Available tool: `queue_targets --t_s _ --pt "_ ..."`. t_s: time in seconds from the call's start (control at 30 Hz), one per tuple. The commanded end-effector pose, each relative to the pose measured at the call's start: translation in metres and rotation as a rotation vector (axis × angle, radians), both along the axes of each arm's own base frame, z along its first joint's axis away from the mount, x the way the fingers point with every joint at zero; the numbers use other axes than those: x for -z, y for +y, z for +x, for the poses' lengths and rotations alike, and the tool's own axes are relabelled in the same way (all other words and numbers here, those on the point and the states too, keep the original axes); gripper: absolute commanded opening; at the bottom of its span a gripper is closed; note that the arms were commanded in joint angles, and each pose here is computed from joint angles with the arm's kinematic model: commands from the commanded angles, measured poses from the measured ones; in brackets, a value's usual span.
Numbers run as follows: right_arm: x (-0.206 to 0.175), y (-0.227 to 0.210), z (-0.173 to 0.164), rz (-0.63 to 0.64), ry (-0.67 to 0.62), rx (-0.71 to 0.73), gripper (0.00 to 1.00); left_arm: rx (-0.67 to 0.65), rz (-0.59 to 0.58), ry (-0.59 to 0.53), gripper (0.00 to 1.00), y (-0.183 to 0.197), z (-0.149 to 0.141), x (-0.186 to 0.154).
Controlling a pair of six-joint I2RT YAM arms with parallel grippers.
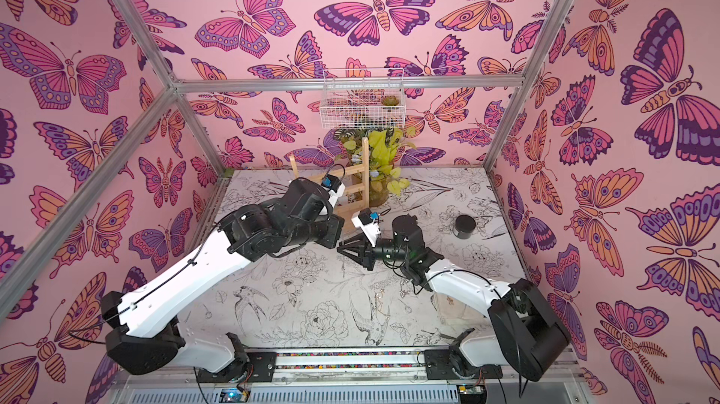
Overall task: Hang the necklace on the jewelry display stand
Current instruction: Adjust the necklace.
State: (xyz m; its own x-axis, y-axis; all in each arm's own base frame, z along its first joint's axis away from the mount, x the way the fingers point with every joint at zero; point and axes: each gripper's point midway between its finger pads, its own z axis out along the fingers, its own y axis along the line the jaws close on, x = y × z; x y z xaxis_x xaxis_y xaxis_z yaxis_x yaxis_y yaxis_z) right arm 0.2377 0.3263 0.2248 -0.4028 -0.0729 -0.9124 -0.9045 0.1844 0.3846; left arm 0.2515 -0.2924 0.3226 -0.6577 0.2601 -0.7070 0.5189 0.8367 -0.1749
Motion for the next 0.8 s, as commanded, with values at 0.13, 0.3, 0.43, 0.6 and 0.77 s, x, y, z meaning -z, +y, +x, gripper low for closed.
queue_targets --t_s 0.13,0.3,0.43,0.6,0.77 --pt "-0.01 0.003 -0.002 0.019 -0.033 -0.014 0.12 -0.012 0.014 0.004 0.0 0.011 -0.003 0.001" --pt "-0.011 0.003 -0.003 0.019 -0.029 -0.016 0.06 -0.024 0.019 0.014 0.0 0.013 -0.001 0.006" --pt "-0.013 0.003 -0.006 0.015 -0.024 -0.025 0.0 -0.032 0.022 0.025 0.0 0.014 0.0 0.01" --pt "-0.016 0.003 -0.014 0.006 -0.012 -0.047 0.0 -0.041 0.028 0.038 0.0 0.018 0.001 0.016" --pt "-0.017 0.006 -0.02 -0.03 0.054 -0.07 0.0 -0.049 0.029 0.073 0.0 0.018 0.005 0.027"
